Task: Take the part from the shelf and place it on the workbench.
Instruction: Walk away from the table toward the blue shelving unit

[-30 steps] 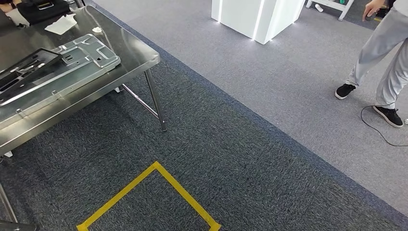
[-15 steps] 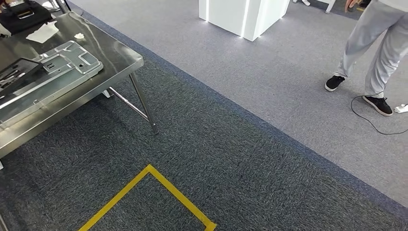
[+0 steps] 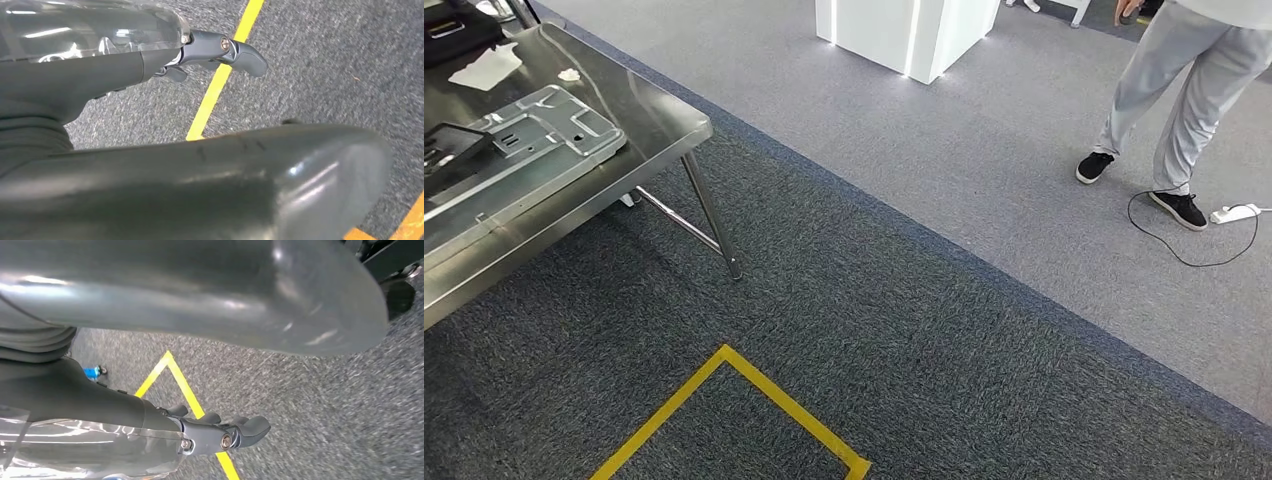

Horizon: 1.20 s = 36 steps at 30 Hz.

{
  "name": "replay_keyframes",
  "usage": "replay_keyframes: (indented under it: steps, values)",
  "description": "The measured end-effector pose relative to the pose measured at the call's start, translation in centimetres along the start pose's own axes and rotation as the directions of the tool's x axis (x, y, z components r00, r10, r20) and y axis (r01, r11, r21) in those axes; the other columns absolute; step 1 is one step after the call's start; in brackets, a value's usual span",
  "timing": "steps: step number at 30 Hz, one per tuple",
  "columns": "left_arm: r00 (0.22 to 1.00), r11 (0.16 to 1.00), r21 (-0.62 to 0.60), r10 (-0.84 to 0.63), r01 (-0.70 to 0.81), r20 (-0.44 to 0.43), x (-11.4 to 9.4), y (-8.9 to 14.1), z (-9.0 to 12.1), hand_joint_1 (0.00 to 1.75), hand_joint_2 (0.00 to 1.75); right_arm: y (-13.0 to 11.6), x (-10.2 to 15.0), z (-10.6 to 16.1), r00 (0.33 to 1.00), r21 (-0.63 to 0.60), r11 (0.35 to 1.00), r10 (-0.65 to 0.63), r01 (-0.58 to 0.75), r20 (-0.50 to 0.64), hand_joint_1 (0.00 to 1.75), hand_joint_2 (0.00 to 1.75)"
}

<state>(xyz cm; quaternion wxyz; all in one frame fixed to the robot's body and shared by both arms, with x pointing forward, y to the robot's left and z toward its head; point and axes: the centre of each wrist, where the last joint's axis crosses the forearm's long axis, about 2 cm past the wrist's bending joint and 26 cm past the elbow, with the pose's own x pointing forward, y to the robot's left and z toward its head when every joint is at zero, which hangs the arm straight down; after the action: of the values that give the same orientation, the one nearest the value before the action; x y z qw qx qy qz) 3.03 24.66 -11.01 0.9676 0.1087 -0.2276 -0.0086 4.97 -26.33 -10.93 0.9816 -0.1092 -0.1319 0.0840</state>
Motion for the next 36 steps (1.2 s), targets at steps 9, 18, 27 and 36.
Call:
replay_keyframes:
  steps: [9,18,27,36]
  values:
    - [1.000,1.000,-0.013,-0.026,0.026,0.002,0.4,0.1,-0.2,0.00,0.00,0.0,0.1,0.0,1.000,0.001,1.000,-0.016,0.016,-0.011,0.00,0.00]
    - [0.999,0.999,-0.016,-0.040,0.040,-0.002,0.4,0.2,-0.2,0.00,0.00,0.0,0.2,0.0,1.000,0.003,1.000,-0.022,0.022,-0.012,0.00,0.00]
    - [0.997,0.997,-0.027,-0.072,0.072,0.008,0.6,0.3,-0.3,0.00,0.00,0.0,0.1,0.0,0.999,-0.003,0.999,-0.044,0.044,-0.029,0.00,0.00]
    - [0.996,0.995,-0.035,-0.091,0.091,0.014,1.1,0.3,-0.5,0.00,0.00,0.0,-0.1,0.0,0.997,-0.009,0.998,-0.067,0.066,-0.039,0.00,0.00]
